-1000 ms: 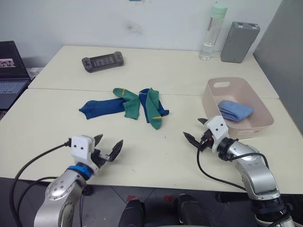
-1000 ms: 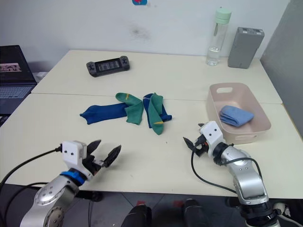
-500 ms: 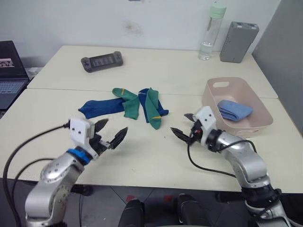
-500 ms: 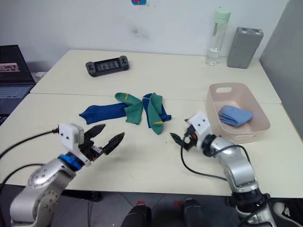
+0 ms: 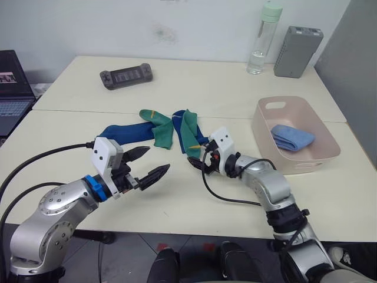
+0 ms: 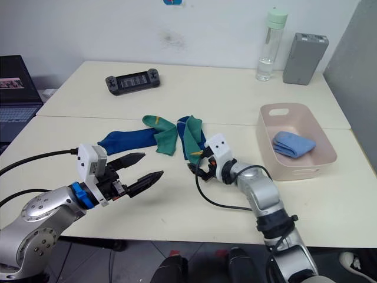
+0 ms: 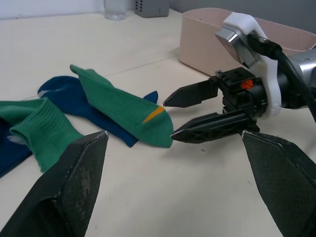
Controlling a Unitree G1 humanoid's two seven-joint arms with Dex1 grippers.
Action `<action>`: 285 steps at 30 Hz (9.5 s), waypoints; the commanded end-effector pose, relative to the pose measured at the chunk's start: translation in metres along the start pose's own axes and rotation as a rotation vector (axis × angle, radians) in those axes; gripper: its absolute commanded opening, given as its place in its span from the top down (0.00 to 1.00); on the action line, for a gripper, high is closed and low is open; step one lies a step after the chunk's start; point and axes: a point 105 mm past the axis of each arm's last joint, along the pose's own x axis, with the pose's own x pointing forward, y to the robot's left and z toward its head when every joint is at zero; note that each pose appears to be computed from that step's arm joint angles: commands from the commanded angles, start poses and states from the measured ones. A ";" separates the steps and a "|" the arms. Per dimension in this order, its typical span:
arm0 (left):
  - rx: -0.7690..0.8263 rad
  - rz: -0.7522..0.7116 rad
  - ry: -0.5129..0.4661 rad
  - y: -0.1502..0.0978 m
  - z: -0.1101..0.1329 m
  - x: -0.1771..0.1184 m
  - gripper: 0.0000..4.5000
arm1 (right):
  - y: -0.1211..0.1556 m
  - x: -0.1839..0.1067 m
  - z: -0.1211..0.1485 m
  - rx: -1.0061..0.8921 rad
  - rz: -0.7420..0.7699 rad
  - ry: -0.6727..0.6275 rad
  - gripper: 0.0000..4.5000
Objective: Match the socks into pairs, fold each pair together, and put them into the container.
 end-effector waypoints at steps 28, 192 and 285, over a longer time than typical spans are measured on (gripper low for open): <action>0.021 -0.019 0.004 -0.001 0.009 -0.006 0.00 | 0.006 -0.091 0.022 -0.880 0.511 0.097 0.99; -0.060 -0.301 0.457 -0.005 -0.079 -0.004 1.00 | -0.022 -0.100 -0.025 -0.623 0.286 0.186 1.00; -0.319 -0.454 0.220 -0.028 -0.007 -0.009 0.00 | 0.027 -0.039 0.014 -0.320 0.521 0.101 0.70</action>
